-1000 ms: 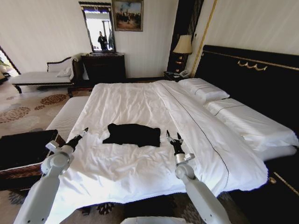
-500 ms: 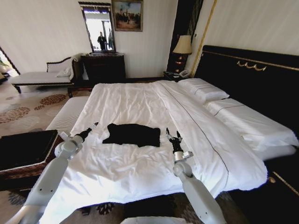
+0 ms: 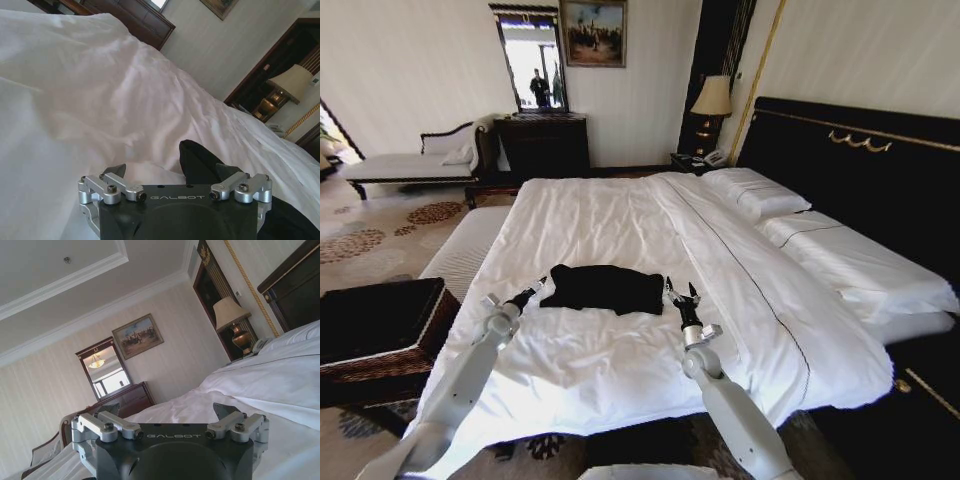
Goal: Fold the clothes on the bed and place them into the basket.
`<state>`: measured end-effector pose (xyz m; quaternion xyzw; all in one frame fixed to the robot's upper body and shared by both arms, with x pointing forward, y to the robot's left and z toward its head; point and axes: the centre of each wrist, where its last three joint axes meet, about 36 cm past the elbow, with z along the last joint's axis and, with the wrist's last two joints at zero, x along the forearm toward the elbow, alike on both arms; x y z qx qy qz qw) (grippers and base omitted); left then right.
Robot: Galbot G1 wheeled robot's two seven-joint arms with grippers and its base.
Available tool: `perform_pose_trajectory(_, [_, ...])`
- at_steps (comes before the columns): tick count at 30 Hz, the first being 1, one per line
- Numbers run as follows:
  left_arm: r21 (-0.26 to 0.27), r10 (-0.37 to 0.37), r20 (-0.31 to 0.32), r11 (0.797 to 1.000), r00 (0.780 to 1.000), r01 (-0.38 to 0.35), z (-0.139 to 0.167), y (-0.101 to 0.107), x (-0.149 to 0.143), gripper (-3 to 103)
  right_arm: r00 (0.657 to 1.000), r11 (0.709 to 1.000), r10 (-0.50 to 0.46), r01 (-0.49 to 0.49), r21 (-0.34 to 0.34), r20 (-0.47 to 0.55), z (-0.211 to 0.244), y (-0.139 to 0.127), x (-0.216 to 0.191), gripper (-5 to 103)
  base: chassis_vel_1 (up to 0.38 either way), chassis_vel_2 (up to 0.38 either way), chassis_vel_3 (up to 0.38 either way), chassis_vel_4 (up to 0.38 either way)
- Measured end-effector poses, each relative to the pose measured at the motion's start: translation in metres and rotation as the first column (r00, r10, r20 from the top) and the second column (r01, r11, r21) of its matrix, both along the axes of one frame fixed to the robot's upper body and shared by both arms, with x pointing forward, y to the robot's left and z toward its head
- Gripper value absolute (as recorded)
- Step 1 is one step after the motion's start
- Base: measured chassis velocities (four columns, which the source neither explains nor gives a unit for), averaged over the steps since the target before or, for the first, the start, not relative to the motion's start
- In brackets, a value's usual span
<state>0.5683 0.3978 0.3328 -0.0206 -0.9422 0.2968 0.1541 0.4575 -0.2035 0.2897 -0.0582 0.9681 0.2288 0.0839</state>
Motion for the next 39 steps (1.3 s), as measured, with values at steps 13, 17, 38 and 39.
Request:
perform_pose_trajectory(13, [0.065, -0.014, -0.047, 0.998, 0.999, 0.017, -0.002, -0.033, 0.057, 100, 1.0, 1.0, 0.001, -0.001, -0.002, -0.005, -0.004, 0.007, 0.003, 100, 0.0, 0.0, 0.0, 0.0])
perform_pose_trajectory(17, [0.084, -0.021, -0.049, 0.996, 0.999, 0.025, 0.003, -0.04, 0.07, 103, 1.0, 1.0, -0.007, 0.007, -0.005, -0.005, -0.003, 0.004, 0.004, 100, 0.0, 0.0, 0.0, 0.0])
perform_pose_trajectory(38, [0.122, -0.008, -0.045, 0.992, 0.999, 0.014, 0.008, -0.029, 0.071, 26, 1.0, 1.0, -0.022, 0.022, -0.015, -0.008, -0.003, -0.002, 0.008, 100, 0.0, 0.0, 0.0, 0.0])
perform_pose_trajectory(39, [0.122, -0.008, -0.045, 0.992, 0.999, 0.014, 0.008, -0.029, 0.071, 26, 1.0, 1.0, -0.022, 0.022, -0.015, -0.008, -0.003, -0.002, 0.008, 100, 0.0, 0.0, 0.0, 0.0])
